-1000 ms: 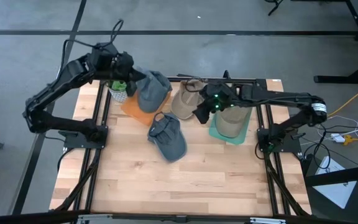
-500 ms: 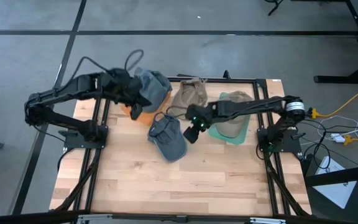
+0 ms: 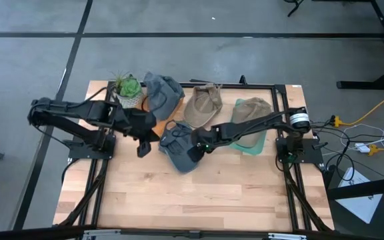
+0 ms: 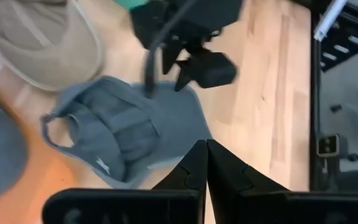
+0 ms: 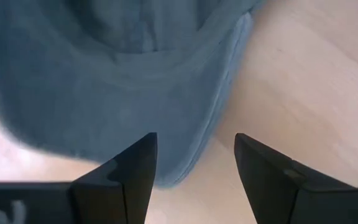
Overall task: Pick & Place hat
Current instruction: Put the gray cap into the orange bin
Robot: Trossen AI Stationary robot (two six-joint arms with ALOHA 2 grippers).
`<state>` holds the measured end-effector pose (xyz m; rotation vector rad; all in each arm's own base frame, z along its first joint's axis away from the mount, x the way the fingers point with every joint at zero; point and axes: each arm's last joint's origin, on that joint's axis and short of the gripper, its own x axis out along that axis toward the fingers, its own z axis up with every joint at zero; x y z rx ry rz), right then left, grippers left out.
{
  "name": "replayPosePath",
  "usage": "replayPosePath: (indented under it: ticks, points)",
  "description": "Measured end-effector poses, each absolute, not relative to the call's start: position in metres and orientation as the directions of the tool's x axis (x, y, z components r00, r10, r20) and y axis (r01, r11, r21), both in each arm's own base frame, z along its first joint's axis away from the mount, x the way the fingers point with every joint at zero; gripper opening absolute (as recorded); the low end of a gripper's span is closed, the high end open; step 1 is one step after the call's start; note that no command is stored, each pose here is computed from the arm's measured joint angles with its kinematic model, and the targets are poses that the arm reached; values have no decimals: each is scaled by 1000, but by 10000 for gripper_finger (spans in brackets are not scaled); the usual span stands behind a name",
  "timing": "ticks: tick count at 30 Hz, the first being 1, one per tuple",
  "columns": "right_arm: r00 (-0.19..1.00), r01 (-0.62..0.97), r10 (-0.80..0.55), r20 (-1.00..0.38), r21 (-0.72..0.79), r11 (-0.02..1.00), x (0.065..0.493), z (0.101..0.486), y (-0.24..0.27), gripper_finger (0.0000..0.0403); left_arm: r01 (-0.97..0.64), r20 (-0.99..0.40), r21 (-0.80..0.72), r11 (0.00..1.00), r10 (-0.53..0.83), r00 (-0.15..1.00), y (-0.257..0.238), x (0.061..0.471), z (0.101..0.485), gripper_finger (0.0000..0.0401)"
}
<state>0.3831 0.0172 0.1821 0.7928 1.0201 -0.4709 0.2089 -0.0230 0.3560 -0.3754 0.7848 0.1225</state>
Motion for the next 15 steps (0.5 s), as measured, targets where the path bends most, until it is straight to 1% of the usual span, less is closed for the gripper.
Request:
replayPosePath:
  ticks: [5, 10, 12, 15]
  points:
    - [441, 739, 4, -898, 365, 567, 390, 162, 18, 212, -210, -716, -266, 941, -47, 697, -39, 207, 351, 4]
    - [467, 731, 11, -884, 394, 558, 398, 150, 19, 208, -178, -712, -248, 952, -55, 700, -49, 205, 352, 2]
    - [487, 718, 18, -873, 412, 561, 400, 151, 21, 193, -165, -711, -248, 955, -64, 700, -52, 204, 352, 4]
    - [499, 711, 22, -866, 424, 561, 401, 151, 22, 143, -159, -710, -240, 958, -62, 701, -55, 203, 352, 5]
